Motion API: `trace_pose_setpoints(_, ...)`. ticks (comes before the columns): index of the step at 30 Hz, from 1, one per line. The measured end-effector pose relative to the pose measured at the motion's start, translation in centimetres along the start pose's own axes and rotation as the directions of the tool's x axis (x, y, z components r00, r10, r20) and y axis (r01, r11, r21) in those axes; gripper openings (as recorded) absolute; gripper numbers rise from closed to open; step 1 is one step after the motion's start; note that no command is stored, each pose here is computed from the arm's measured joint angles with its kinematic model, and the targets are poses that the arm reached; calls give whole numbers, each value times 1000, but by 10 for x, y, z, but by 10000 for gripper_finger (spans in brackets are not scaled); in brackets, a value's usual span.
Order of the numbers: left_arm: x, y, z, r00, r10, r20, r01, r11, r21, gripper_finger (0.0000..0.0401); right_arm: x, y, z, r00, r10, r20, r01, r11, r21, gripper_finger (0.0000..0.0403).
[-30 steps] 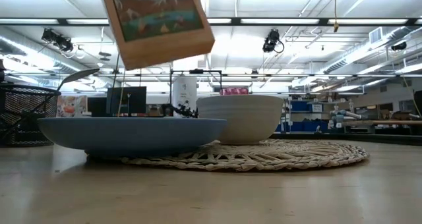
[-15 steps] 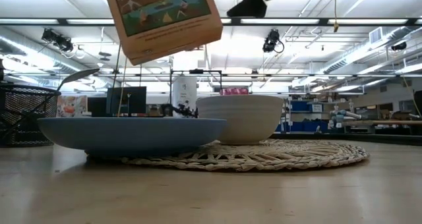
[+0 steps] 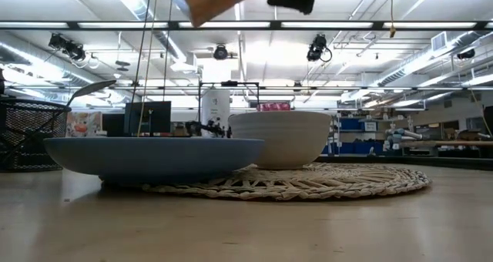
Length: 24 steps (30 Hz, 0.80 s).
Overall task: Arrange a breakfast setting
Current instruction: Pour the cereal into the white bowl
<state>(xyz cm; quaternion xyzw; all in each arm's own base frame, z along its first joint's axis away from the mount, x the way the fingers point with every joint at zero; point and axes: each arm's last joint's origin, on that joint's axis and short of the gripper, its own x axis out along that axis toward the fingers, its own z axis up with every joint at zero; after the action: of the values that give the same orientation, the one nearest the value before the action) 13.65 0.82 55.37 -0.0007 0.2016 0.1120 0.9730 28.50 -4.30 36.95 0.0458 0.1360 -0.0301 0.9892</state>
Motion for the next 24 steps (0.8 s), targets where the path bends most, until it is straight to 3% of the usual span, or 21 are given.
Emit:
trace_pose_setpoints(7, -16, 4, 5, 998, 11, 61, -10, 1000, -12, 0, -14, -1, -36, 980, -13, 200, -4, 996, 84, 380)
trace_pose_setpoints(14, -17, 4, 7, 996, 15, 83, -13, 1000, -18, 0, 7, -6, -88, 869, -28, 494, -81, 977, 197, 381)
trace_pose_setpoints(20, -17, 4, 9, 995, 14, 94, -12, 1000, -24, 0, 33, -4, -98, 763, -44, 645, -68, 987, 147, 381)
trace_pose_setpoints(24, -17, 4, 8, 996, 14, 92, -12, 1000, -24, 0, 46, -5, -93, 735, -27, 678, -92, 986, 140, 385)
